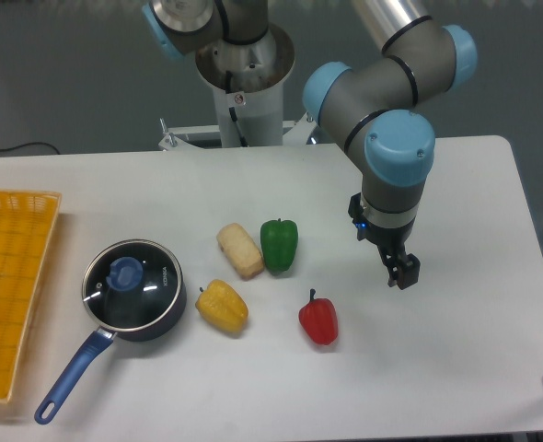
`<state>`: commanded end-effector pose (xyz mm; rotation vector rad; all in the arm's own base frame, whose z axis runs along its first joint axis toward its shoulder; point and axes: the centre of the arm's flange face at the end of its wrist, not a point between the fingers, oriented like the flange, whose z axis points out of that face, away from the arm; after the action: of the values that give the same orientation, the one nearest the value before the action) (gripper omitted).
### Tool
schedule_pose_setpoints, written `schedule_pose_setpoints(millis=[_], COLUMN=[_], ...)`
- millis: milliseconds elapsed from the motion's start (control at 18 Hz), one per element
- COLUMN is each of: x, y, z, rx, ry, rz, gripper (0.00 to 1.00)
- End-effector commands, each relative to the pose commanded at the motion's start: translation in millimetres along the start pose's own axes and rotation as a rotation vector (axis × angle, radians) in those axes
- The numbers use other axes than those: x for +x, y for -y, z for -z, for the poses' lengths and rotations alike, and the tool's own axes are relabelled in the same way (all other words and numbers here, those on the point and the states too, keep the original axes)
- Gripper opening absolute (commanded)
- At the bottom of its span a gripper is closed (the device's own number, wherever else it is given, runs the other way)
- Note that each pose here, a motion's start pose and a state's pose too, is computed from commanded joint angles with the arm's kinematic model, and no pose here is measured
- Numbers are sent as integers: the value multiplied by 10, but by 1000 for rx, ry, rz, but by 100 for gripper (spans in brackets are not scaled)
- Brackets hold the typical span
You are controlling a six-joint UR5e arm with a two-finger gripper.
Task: Open the lid
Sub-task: 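Move the gripper across the table toward the blue lid knob of the saucepan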
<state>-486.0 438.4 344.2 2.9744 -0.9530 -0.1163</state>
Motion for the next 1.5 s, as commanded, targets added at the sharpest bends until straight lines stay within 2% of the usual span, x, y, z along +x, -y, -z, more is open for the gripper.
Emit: schedule_pose_setpoints(millis=[389, 556, 833, 944, 1111, 1500], x=[34, 95, 288, 322, 406, 714], y=[54, 100, 219, 296, 575, 961], z=[-26, 113, 95, 142, 211, 386], rx=[3, -2, 0, 3, 8, 58], ry=[-6, 25, 10, 17, 26, 27], rz=[-8, -7, 80, 114, 139, 133], gripper=[100, 100, 100, 100, 100, 100])
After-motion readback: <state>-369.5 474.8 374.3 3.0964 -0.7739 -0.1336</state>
